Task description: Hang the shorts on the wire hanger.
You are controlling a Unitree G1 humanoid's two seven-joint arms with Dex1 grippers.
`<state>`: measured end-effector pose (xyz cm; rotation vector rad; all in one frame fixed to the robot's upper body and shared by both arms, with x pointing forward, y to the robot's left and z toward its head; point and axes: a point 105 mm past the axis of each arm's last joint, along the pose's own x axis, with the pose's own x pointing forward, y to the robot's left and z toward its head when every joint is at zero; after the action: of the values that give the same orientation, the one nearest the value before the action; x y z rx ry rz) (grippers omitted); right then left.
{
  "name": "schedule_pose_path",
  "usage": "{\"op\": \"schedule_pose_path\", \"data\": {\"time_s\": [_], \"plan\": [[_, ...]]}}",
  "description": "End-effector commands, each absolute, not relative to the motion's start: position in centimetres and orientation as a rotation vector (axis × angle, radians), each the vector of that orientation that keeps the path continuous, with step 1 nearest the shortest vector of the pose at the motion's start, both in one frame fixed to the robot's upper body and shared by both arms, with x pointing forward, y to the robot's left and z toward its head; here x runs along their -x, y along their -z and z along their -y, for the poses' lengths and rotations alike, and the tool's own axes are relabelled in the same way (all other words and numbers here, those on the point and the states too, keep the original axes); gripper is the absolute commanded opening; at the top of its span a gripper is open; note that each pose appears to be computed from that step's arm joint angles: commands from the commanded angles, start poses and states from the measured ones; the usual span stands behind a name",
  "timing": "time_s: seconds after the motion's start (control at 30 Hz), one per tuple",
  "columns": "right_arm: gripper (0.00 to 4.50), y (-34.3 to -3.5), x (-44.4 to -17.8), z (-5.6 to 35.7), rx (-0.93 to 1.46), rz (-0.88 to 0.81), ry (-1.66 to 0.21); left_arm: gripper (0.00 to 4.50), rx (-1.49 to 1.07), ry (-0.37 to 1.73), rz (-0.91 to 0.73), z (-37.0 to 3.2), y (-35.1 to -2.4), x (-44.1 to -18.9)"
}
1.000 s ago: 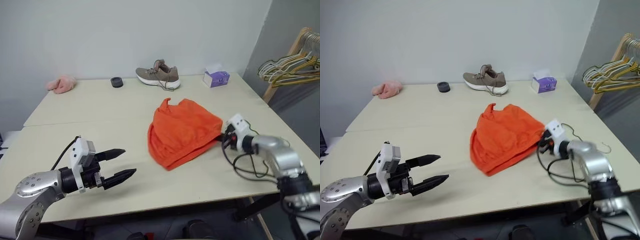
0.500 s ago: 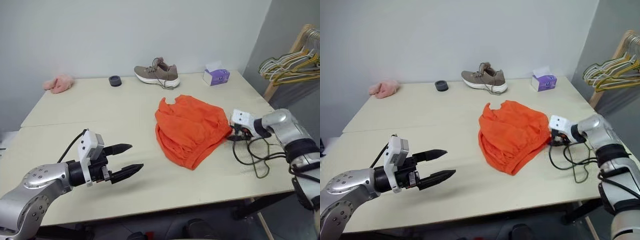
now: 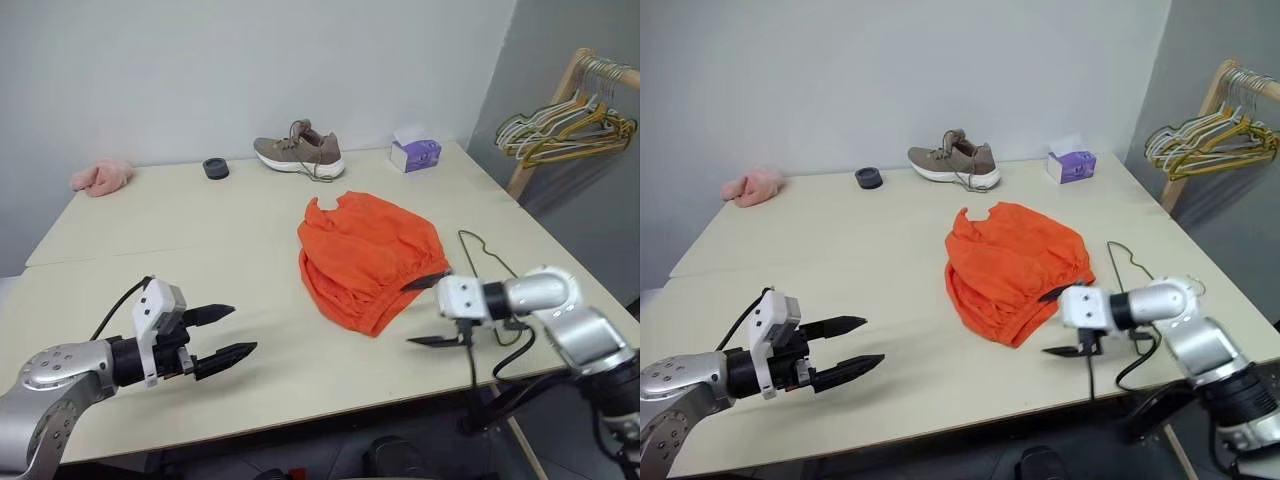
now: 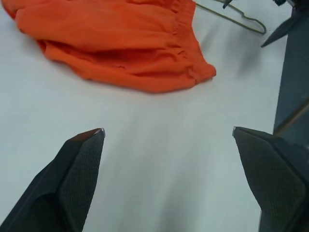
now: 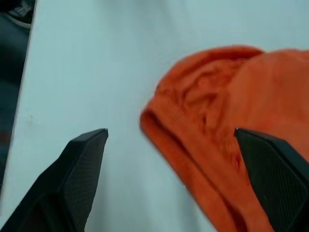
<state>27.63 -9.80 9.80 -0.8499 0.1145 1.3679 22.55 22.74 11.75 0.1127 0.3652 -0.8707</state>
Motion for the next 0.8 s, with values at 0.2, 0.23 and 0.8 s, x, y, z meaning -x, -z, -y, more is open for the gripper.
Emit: {"op": "schedule_pose_path", "data": {"time_s": [0.2,0.23,0.8], "plan": [[4.46,-7.0,-28.0,6.1,0.962,-0.113,-1.321,4.5,-0.179,0.862,-0.303,-23.5,-13.3,-23.4],[4.46,-6.7,-28.2,5.9,0.968,-0.12,-1.315,4.5,-0.178,0.868,-0.304,-23.3,-13.3,-23.4],[0.02,-6.8,-32.0,6.2,1.104,-0.159,-1.179,4.5,-0.194,0.893,-0.279,-21.6,-12.7,-23.5]]}}
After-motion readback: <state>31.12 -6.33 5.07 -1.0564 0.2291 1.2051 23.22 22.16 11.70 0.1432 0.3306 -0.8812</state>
